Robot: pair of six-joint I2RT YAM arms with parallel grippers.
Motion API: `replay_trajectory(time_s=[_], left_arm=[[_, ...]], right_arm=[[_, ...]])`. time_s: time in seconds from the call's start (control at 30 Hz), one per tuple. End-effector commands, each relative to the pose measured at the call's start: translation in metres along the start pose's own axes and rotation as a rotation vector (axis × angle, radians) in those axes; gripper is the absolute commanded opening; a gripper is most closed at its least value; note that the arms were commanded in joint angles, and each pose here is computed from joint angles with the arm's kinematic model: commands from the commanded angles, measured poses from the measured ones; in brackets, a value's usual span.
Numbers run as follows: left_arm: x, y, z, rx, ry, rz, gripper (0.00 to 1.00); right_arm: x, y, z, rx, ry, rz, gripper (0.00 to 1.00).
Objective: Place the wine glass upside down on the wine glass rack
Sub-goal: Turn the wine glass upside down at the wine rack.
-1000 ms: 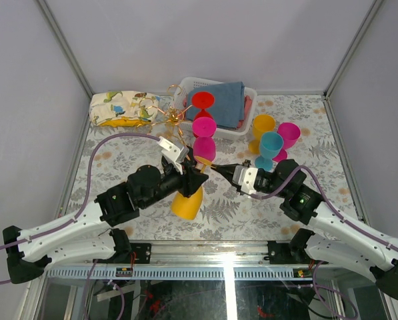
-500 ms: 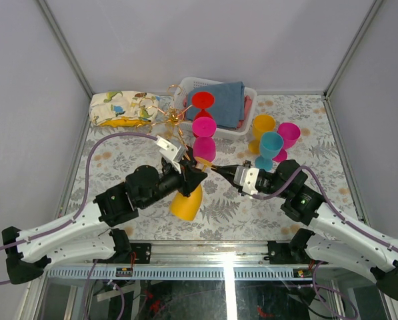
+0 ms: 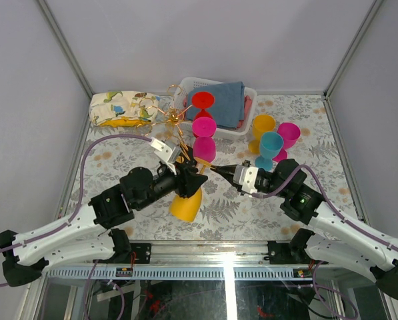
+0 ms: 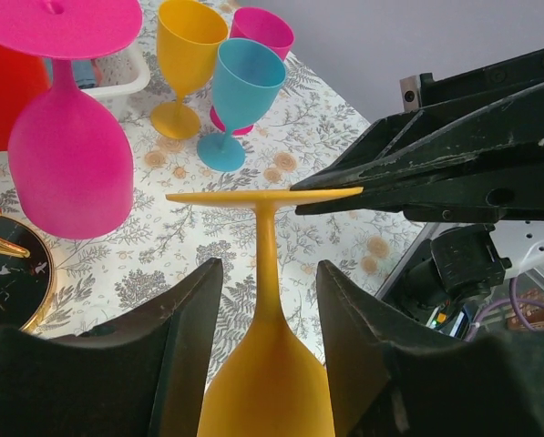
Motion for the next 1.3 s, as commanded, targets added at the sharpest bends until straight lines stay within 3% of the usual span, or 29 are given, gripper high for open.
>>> replay_trajectory(time_s=[0.0, 0.3, 0.47, 0.6, 0.77, 0.87, 0.97, 1.1, 1.27], left_arm=[[-0.003, 0.002, 0.005, -0.022, -0.002, -0.016, 0.46], [-0.002, -0.001, -0.001, -0.002, -0.008, -0.011, 0.37], [0.001, -0.004, -0.007, 0.011, -0.009, -0.006, 0.26], [0.001, -0.006, -0.012, 0.028, -0.015, -0.009, 0.25], [0.001, -0.005, -0.013, 0.029, -0.012, -0.011, 0.01], [0.003, -0.002, -0.011, 0.012, -0.007, -0.003, 0.00], [0.006, 0.002, -0.010, -0.004, -0.003, 0.010, 0.00], [0.010, 0.006, -0.007, -0.027, 0.002, 0.027, 0.00], [0.015, 0.010, -0.005, -0.048, -0.001, 0.048, 0.00]], right_arm=[[-0.018, 0.000, 0.034, -0.102, 0.032, -0.046, 0.01], [-0.020, 0.000, 0.035, -0.106, 0.031, -0.063, 0.01], [-0.021, 0.000, 0.036, -0.117, 0.029, -0.070, 0.02], [-0.020, 0.000, 0.036, -0.122, 0.024, -0.073, 0.02], [-0.021, 0.000, 0.034, -0.112, 0.024, -0.077, 0.02], [-0.021, 0.001, 0.032, -0.101, 0.022, -0.077, 0.03], [-0.020, 0.000, 0.030, -0.094, 0.015, -0.074, 0.11], [-0.019, -0.001, 0.027, -0.083, 0.004, -0.067, 0.37], [-0.015, 0.001, 0.018, -0.039, 0.000, -0.055, 0.54]])
Point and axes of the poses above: each gripper's point midway between its finger pads, its own y axis back along the fingers, its own x axis along the line the jaws close on, z = x × y, the point moved 2 cm from there along y, back along the fingers, and after that the axes turned 1 degree about y, right-handed, at the moved point
